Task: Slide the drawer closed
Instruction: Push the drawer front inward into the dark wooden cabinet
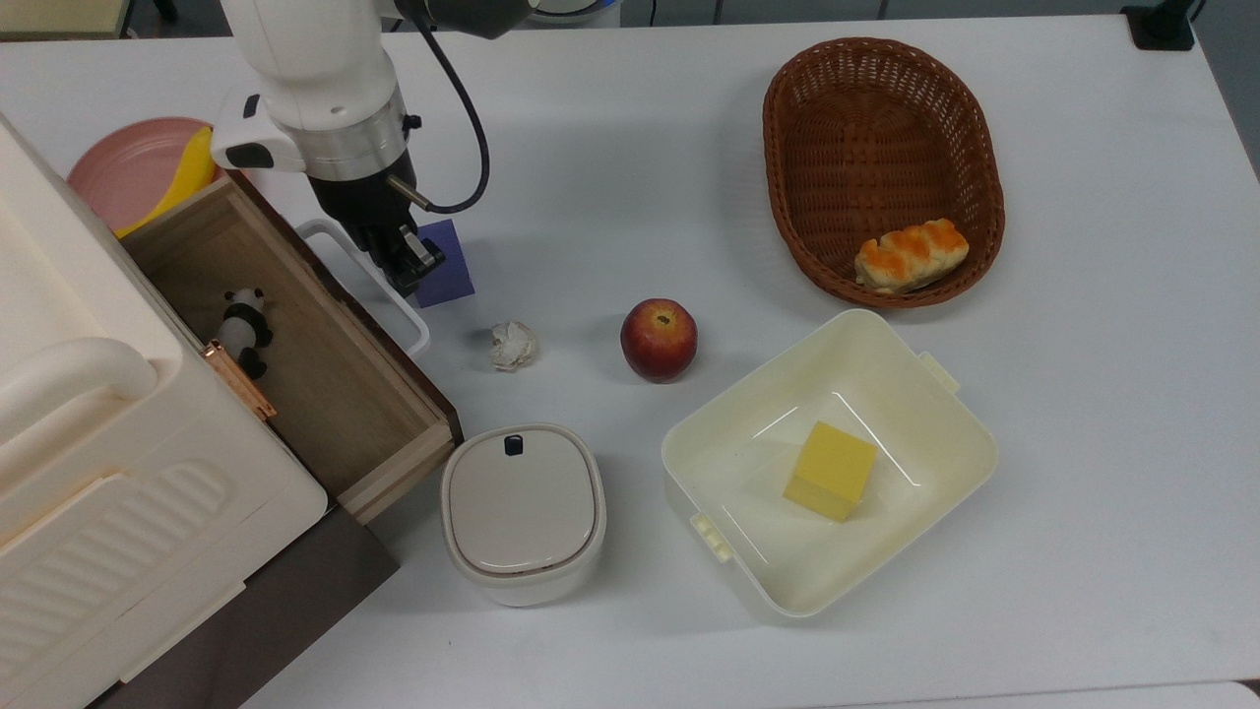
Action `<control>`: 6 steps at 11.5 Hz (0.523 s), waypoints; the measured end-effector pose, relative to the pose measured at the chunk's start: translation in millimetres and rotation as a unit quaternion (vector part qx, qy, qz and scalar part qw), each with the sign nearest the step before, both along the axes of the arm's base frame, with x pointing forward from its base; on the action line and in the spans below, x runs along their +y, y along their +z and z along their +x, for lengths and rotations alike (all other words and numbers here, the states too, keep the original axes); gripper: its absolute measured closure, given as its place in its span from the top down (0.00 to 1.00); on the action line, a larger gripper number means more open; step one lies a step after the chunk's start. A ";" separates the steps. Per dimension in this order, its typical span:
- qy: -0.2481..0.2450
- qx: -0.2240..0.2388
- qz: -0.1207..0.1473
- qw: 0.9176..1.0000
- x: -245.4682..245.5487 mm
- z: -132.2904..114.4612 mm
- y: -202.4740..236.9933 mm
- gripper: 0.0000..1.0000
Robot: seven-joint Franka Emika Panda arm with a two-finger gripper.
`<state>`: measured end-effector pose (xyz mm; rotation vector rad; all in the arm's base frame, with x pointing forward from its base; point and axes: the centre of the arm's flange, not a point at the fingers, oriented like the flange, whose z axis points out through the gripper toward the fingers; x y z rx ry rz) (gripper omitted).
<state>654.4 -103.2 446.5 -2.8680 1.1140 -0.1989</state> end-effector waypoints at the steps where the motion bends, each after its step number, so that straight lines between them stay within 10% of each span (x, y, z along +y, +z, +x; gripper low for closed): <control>1: -0.003 -0.002 -0.001 1.000 -4.8 0.8 1.1 0.04; 6: -0.027 -0.007 -0.004 1.000 -39.2 3.9 1.5 0.04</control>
